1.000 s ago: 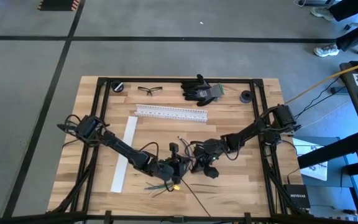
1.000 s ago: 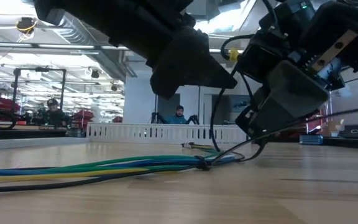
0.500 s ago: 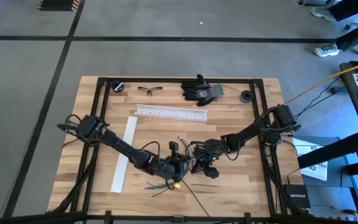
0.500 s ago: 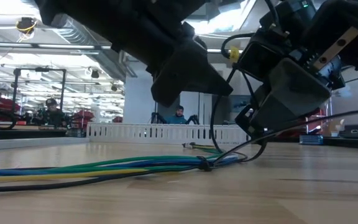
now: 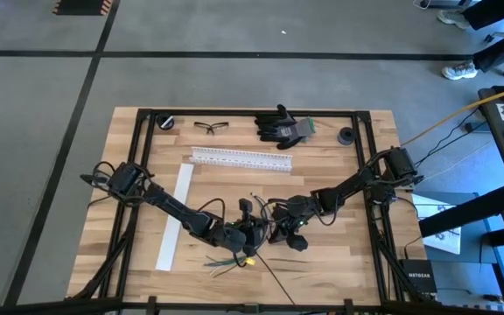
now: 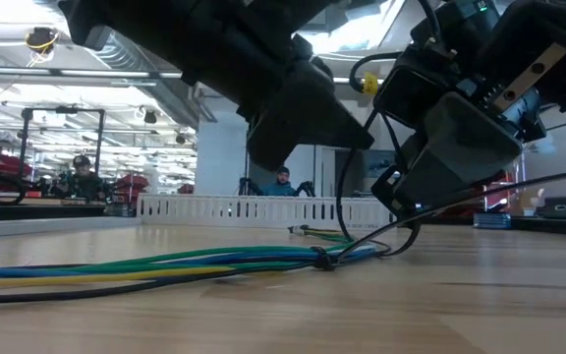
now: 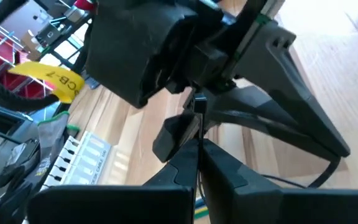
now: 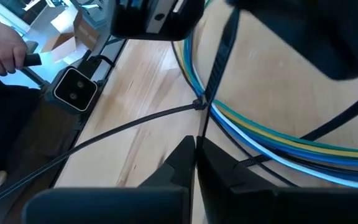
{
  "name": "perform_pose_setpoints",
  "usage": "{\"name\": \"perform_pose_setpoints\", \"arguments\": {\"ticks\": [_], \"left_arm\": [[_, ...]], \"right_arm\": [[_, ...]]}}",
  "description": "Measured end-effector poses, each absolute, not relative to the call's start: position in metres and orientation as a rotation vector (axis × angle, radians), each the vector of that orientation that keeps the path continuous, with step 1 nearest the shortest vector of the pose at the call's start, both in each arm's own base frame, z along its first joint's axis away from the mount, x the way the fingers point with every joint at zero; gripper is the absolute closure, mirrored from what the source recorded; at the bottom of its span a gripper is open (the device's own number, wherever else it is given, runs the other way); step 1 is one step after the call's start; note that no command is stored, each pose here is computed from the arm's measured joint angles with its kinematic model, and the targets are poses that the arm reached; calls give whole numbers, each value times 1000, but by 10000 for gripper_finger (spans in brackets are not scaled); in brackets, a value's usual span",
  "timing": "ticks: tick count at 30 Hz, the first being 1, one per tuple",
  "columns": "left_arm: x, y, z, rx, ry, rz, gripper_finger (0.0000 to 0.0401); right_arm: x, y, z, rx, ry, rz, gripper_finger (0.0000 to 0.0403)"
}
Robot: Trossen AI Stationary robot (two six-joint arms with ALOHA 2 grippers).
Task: Ziptie cables
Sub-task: Wrap the black zip tie on the cable
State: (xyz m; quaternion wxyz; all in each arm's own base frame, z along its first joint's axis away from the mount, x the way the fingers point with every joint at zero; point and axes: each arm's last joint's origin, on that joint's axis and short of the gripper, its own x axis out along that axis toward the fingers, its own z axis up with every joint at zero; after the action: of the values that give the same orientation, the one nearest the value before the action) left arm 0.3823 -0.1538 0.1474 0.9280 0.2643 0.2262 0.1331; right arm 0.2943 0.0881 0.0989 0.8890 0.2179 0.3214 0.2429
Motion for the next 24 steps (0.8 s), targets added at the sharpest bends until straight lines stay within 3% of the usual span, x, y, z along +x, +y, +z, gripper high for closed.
{"name": "perform_pose_setpoints", "arguments": {"ticks": [16, 24], "left_arm": [[382, -155, 147, 589, 478, 254, 401], [377, -158, 144, 739, 526, 249, 401]], "right_arm": [[296, 89, 103, 534, 646, 513, 403], [299, 89, 108, 664, 629, 489, 403]]}}
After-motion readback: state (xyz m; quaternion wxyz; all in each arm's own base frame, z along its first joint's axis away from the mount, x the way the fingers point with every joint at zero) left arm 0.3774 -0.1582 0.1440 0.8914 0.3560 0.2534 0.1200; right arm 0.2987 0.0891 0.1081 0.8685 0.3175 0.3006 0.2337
